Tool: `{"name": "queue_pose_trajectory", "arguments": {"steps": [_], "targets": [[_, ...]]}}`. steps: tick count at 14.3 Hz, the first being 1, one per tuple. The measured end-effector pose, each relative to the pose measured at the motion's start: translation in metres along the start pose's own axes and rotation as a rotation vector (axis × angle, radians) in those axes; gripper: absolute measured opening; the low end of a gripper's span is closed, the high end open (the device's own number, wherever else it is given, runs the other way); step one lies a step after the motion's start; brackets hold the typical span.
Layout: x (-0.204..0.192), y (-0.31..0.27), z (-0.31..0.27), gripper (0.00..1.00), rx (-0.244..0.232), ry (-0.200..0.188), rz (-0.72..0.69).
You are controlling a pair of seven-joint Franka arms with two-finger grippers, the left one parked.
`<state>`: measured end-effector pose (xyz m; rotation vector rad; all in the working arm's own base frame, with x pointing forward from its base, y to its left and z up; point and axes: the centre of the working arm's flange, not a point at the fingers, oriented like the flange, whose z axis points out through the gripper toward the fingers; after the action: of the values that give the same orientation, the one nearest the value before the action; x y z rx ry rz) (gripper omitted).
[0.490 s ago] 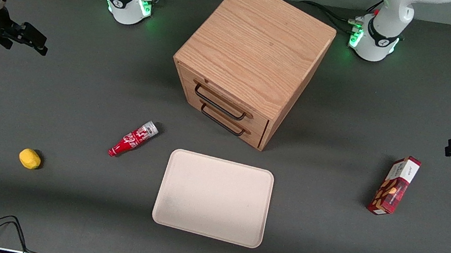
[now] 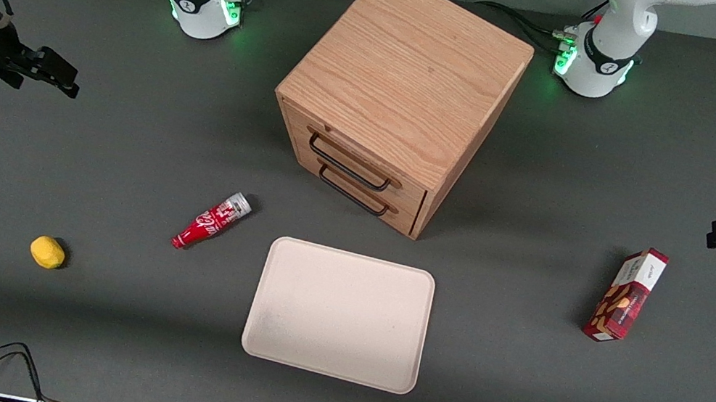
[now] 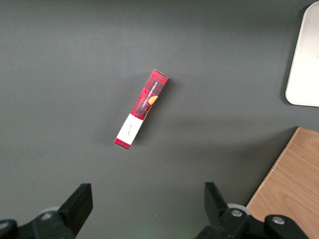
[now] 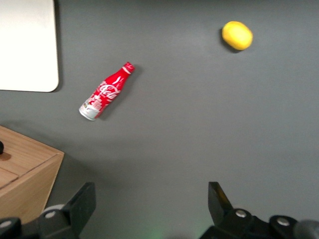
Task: Place coke bottle on tray
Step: 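Move the right gripper toward the red Coca-Cola bottle lying on the table, then lower the open right gripper around the bottle's body and close it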
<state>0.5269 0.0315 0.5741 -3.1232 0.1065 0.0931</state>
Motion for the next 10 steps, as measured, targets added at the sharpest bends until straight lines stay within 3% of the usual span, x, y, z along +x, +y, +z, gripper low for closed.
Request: {"name": "queue_pose_trajectory", "arguments": {"steps": [3,10], "targets": [[0.024,-0.05,0.042,1.0,0.007,0.013,0.147],[0.064,-0.128,0.216,1.0,0.047,-0.039,0.552]]}}
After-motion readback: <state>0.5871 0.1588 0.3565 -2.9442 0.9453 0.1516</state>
